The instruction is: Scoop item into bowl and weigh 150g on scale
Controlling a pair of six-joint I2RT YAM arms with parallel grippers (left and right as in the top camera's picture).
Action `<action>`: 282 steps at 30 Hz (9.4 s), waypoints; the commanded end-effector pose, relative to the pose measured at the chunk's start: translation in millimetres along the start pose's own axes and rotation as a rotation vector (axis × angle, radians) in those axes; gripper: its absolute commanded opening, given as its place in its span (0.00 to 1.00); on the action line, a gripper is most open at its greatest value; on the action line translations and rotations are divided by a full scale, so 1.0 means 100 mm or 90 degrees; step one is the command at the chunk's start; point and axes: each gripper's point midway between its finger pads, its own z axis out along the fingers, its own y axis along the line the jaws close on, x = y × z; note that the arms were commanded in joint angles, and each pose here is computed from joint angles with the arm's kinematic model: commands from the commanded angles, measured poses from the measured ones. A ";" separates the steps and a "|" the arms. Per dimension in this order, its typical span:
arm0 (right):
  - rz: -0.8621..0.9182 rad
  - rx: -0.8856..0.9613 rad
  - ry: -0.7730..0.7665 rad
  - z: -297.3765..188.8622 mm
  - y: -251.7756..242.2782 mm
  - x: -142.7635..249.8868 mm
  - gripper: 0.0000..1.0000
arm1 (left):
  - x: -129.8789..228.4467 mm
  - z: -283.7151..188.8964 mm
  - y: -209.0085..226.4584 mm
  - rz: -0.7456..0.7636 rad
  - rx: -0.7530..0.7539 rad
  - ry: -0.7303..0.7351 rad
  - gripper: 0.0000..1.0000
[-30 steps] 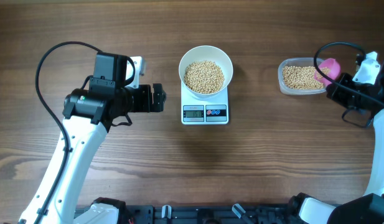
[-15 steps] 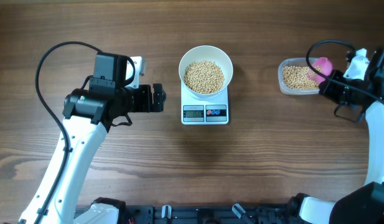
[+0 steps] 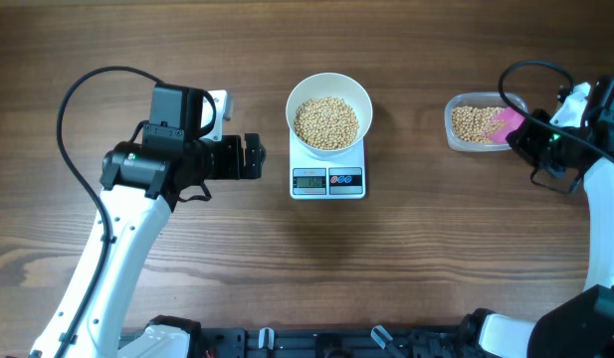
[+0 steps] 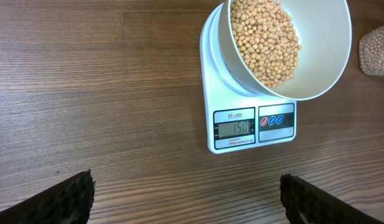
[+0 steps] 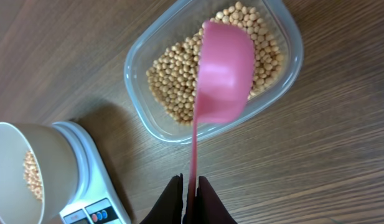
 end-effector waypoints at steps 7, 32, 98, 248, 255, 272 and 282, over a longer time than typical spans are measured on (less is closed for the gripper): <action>0.013 -0.020 0.012 0.04 0.05 0.03 0.30 | -0.07 -0.05 0.00 -0.004 -0.001 -0.013 1.00; -0.098 -0.071 -0.173 -1.66 0.44 0.98 1.00 | -0.07 -0.05 0.00 -0.004 -0.001 -0.013 1.00; -0.516 -0.085 -0.638 -1.00 0.39 1.14 1.00 | -0.07 -0.05 0.00 -0.004 -0.001 -0.013 1.00; -0.464 -0.077 -0.687 -0.56 0.23 1.04 1.00 | 0.16 -0.25 -0.63 0.190 0.098 -0.016 1.00; -0.464 -0.077 -0.687 -0.56 0.23 1.04 1.00 | 0.22 -0.24 -0.55 0.187 0.068 0.000 1.00; -0.464 -0.077 -0.687 -0.56 0.23 1.04 1.00 | 0.27 -0.30 -0.13 0.170 -0.017 -0.113 1.00; -0.464 -0.077 -0.687 -0.56 0.23 1.04 1.00 | 0.48 -0.42 0.38 0.113 -0.055 -0.311 1.00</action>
